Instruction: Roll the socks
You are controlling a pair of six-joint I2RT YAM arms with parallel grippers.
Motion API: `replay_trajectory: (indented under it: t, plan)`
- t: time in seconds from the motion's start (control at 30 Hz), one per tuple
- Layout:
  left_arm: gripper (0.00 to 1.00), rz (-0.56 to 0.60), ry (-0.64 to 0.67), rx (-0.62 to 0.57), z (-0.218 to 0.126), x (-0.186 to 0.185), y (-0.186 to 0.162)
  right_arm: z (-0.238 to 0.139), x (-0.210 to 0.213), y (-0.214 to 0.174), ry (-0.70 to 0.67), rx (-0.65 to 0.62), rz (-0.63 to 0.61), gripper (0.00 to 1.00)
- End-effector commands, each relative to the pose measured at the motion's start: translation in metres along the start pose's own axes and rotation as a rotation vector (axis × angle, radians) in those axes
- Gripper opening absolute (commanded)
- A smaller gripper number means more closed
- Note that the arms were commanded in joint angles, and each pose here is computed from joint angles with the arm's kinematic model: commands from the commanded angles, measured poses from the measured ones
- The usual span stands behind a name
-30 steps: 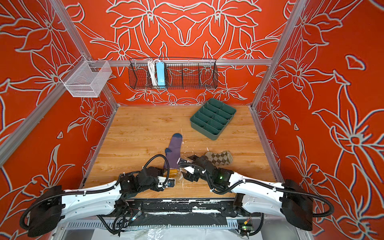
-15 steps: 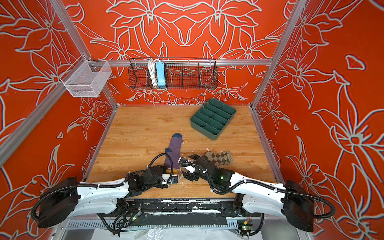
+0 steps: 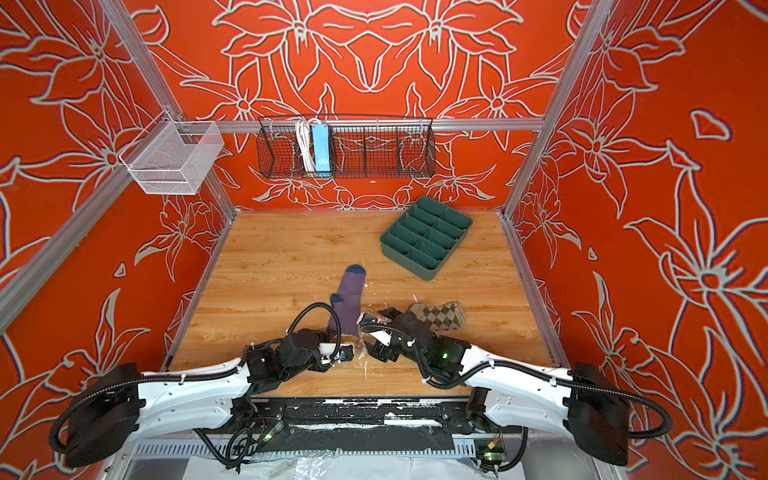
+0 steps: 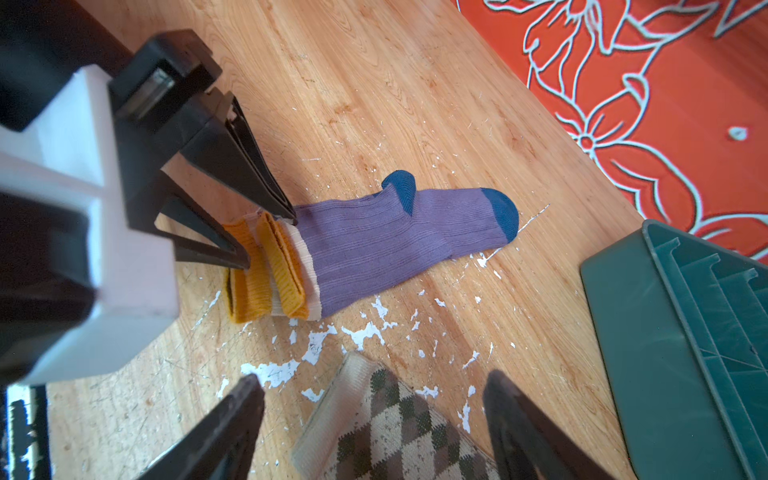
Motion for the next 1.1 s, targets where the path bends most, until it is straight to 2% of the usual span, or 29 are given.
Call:
replay_trajectory:
  t: [0.0, 0.1, 0.17, 0.3, 0.43, 0.57, 0.67, 0.77, 0.93, 1.07]
  plan:
    - [0.41, -0.034, -0.051, -0.009, 0.002, -0.001, 0.004, 0.001, -0.004, -0.002, -0.017, 0.002, 0.021, 0.85]
    - [0.43, -0.062, -0.038, -0.015, 0.0, 0.011, 0.01, 0.0, -0.001, -0.002, 0.005, 0.005, 0.015, 0.85]
    - [0.52, -0.103, 0.019, -0.036, -0.007, 0.031, 0.016, 0.001, 0.011, -0.004, 0.074, 0.01, -0.009, 0.85]
    - [0.63, -0.16, 0.111, -0.121, -0.045, 0.071, 0.032, 0.012, 0.035, -0.01, 0.211, 0.048, -0.049, 0.85]
    - [0.65, -0.121, 0.181, -0.148, -0.086, 0.087, 0.033, 0.033, 0.043, -0.002, 0.266, 0.095, -0.054, 0.81]
    - [0.67, -0.04, 0.195, -0.152, -0.119, 0.081, 0.021, 0.058, 0.051, 0.009, 0.316, 0.113, -0.046, 0.7]
    - [0.67, -0.003, 0.177, -0.12, -0.131, 0.069, 0.007, 0.075, 0.053, 0.01, 0.325, 0.128, -0.036, 0.67]
    - [0.67, 0.005, 0.168, -0.088, -0.137, 0.061, -0.006, 0.089, 0.055, 0.007, 0.343, 0.152, -0.024, 0.64]
    - [0.68, 0.003, 0.174, -0.121, -0.142, 0.057, -0.007, 0.104, 0.063, -0.003, 0.39, 0.197, 0.0, 0.61]
    - [0.69, 0.033, 0.141, -0.12, -0.14, 0.051, -0.007, 0.107, 0.075, -0.011, 0.457, 0.234, 0.013, 0.51]
Point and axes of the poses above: each gripper's point midway between its finger pads, its own z axis out along the fingers, its own x axis along the line the jaws close on, y = z × x, the point moved 1 cm from there along -z, back along the fingers, and after that the axes turned 1 degree about z, right-handed, at the moved point
